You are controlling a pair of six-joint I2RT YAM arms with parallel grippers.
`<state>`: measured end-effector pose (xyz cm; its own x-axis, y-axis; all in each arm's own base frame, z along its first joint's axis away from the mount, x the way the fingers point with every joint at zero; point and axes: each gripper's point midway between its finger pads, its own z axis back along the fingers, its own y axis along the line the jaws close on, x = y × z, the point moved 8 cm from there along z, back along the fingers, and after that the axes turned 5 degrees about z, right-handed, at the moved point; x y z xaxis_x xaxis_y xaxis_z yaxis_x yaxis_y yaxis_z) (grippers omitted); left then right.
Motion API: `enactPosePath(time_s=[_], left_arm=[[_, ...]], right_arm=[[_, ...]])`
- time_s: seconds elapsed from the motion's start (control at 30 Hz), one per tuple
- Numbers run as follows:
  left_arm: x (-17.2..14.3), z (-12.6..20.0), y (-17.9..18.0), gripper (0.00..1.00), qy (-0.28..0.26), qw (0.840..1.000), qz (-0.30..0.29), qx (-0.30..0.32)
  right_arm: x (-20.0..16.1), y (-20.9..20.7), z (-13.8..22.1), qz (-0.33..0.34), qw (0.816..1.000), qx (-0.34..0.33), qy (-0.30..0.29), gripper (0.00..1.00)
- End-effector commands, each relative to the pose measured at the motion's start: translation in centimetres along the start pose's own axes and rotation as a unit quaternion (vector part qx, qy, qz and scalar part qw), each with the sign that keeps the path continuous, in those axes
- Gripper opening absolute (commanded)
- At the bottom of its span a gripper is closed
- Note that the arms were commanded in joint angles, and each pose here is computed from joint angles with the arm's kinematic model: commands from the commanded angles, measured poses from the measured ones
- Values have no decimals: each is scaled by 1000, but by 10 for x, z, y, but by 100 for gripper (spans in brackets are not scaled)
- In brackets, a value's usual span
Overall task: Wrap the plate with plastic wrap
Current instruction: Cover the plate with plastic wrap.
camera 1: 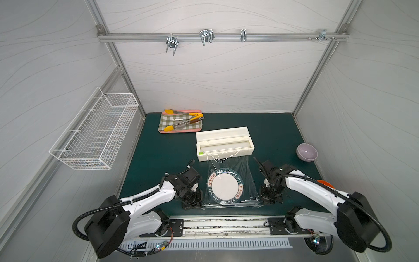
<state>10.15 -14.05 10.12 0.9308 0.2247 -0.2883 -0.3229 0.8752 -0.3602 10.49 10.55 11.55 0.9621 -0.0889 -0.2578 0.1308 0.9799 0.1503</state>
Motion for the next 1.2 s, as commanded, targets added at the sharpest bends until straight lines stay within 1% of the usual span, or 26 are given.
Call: enactPosePath(time_s=[0.0,0.13,0.3,0.37,0.43,0.53,0.67,0.77,0.83,0.9,1.03,1.17], left_arm=[[-7,-5,32,0,4,994,48,103],[-12,-9,33,0,17,991,40,124],[-13,-14,37,0,14,989,35,145],[-8,-14,36,0,2,986,32,161],[-1,-11,35,0,-22,982,25,188],[11,-6,30,0,-66,975,14,210],[27,-7,27,0,-104,972,23,209],[37,-10,26,0,-111,974,41,193],[39,-12,26,0,-113,974,43,194],[44,-14,27,0,-126,972,42,194],[60,-11,22,0,-159,972,28,170],[77,-3,10,0,-205,965,-10,162]], right_arm=[[-7,-22,-8,-31,996,-88,14,0],[-6,-23,-9,-28,995,-98,4,0],[2,-20,-7,-35,993,-115,-12,0],[4,-20,-6,-40,991,-128,-14,0],[7,-18,-5,-31,990,-136,-22,0],[15,-11,-3,-20,991,-123,-40,0],[32,-1,-2,-11,989,-133,-59,0],[45,9,-4,-4,989,-133,-65,0],[50,13,-7,-4,990,-128,-64,0],[56,18,-12,0,991,-115,-71,0],[71,28,-19,28,990,-99,-94,0],[87,32,-16,53,982,-128,-128,0]])
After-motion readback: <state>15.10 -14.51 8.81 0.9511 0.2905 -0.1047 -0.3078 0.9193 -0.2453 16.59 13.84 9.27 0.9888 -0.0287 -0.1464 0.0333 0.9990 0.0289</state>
